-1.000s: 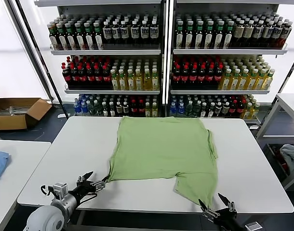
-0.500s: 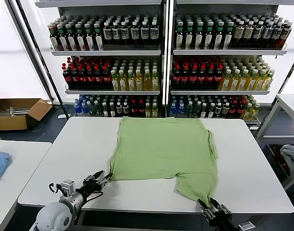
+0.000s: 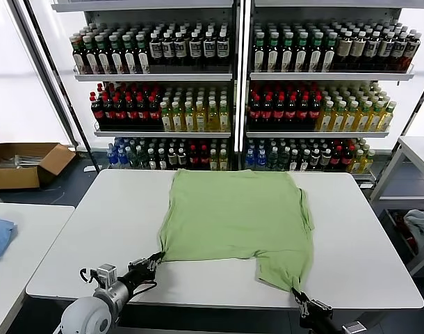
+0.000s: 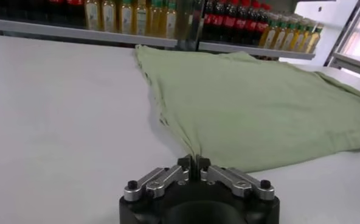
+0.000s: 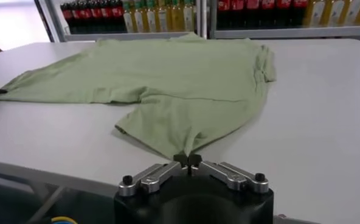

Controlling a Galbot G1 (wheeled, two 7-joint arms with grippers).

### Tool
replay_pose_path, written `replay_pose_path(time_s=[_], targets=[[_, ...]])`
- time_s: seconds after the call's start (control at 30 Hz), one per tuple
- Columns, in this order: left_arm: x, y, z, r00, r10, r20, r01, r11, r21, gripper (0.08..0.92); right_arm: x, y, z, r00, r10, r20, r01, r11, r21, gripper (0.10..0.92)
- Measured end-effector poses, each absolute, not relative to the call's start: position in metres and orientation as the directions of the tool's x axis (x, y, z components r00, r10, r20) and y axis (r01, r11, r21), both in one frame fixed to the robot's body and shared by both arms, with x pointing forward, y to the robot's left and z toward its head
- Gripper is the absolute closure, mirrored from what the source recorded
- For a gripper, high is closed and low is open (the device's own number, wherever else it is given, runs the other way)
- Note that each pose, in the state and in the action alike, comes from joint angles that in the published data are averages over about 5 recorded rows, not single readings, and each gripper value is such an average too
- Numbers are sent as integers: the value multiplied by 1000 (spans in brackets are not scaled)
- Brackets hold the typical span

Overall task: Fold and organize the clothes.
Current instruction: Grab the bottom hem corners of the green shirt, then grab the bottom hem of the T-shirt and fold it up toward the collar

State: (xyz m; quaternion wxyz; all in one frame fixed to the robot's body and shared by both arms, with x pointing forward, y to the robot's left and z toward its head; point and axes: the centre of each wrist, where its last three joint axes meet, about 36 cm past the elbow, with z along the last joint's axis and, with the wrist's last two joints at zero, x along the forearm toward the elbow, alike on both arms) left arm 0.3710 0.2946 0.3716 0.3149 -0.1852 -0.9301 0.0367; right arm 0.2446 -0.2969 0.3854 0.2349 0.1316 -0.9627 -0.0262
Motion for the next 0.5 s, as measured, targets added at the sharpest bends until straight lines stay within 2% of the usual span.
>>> replay_pose_path(time_s=[0.27,0.5], targets=[[359,293,384,-759,363,541,324,931,-169,914,239,-302,389,-891,-342,298,-295,936,191,917],[348,291,406,-788,357,501,329,933,-147,914,222,-306,392,-900,-386,205,-339,912,229,917]])
